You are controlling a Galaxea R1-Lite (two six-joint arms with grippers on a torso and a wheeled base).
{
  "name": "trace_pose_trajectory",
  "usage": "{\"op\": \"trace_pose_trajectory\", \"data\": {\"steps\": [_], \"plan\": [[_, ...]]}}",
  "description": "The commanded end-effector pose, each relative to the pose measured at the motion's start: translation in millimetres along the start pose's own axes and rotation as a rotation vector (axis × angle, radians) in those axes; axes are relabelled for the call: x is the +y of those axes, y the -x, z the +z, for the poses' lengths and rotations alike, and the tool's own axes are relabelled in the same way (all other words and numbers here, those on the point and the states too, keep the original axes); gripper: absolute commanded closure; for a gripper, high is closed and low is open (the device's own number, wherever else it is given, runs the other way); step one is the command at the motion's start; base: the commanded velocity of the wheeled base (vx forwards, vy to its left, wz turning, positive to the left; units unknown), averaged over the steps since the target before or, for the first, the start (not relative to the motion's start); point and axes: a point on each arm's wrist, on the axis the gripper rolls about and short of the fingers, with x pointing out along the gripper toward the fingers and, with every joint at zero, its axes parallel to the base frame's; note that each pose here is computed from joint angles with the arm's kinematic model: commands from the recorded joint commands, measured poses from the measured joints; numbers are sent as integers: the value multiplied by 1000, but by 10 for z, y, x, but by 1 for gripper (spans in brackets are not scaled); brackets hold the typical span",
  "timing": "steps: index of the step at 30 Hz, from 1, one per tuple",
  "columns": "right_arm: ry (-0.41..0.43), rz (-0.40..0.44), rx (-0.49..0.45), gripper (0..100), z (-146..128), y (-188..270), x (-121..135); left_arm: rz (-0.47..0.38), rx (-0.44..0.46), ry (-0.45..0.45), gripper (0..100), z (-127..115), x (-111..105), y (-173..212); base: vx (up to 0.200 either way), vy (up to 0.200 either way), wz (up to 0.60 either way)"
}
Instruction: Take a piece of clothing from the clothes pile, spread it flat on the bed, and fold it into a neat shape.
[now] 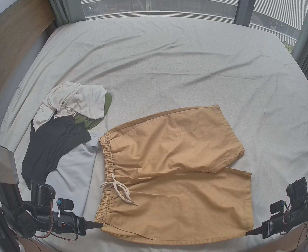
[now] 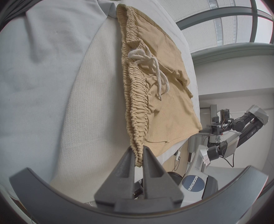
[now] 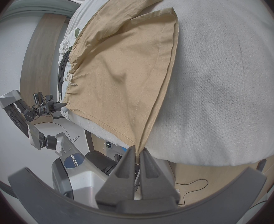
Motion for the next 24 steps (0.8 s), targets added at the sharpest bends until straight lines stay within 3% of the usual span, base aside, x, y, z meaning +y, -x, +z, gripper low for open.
{"op": "trace_pose_trajectory", "data": {"steps": [1,9,17,24], "plan": [[14,6,-24,100,-37,47,26,-3,-35,-16,100,8,-33,95,0,0,0],[80,21,-159,100,113,78,41,-79,-127,-76,100,117,-106,197,0,0,0],[141,54,-401,100,443,161,110,-133,-252,-89,100,268,-225,275,0,0,0],[158,98,-485,100,626,219,214,-221,-340,-136,100,367,-365,405,0,0,0]]}}
